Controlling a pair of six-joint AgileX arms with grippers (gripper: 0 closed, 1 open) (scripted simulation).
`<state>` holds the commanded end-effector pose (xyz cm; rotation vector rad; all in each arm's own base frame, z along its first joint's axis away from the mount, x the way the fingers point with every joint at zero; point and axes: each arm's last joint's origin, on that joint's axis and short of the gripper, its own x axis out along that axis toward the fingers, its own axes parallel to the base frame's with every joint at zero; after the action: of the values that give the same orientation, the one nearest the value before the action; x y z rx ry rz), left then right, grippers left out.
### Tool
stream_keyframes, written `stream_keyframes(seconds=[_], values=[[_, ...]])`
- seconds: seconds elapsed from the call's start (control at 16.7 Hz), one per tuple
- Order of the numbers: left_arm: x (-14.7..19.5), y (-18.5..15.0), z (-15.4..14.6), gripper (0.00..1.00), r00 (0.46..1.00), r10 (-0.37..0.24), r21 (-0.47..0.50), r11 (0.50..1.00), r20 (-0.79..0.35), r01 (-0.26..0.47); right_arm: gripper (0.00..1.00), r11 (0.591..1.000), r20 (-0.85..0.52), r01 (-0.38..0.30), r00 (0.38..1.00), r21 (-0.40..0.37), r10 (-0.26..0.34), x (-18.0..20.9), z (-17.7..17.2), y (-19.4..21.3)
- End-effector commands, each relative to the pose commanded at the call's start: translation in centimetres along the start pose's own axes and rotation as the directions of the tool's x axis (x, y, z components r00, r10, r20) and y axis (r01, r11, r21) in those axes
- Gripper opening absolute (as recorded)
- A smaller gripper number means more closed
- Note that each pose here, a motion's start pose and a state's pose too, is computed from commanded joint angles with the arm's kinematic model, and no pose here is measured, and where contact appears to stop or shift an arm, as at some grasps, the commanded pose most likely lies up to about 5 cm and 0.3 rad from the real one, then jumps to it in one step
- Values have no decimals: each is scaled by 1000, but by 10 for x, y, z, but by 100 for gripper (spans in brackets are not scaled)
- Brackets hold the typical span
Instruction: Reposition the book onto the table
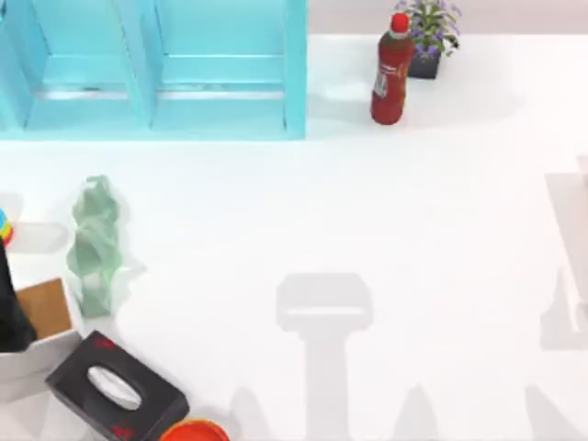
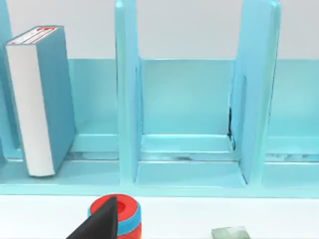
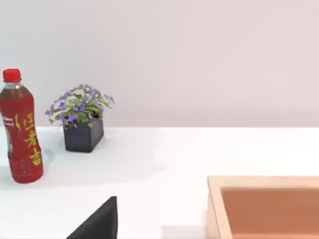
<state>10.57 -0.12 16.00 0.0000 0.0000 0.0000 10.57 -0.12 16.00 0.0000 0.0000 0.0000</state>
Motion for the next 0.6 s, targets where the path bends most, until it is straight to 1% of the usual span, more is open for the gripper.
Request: stream_keyframes(seconds=[0.24,0.42,0.6], values=[[1,1,5,100,1000,-1,2,1000,4,1,100,1000,0,0,1000,0,0,0,0,0],[7,4,26,100,1000,-5,12,1000,14,5,100,1000,0,0,1000,0,0,0,0,0],[25,11,53,100,1000,-11,25,1000,7,10,100,1000,0,0,1000,0,0,0,0,0]])
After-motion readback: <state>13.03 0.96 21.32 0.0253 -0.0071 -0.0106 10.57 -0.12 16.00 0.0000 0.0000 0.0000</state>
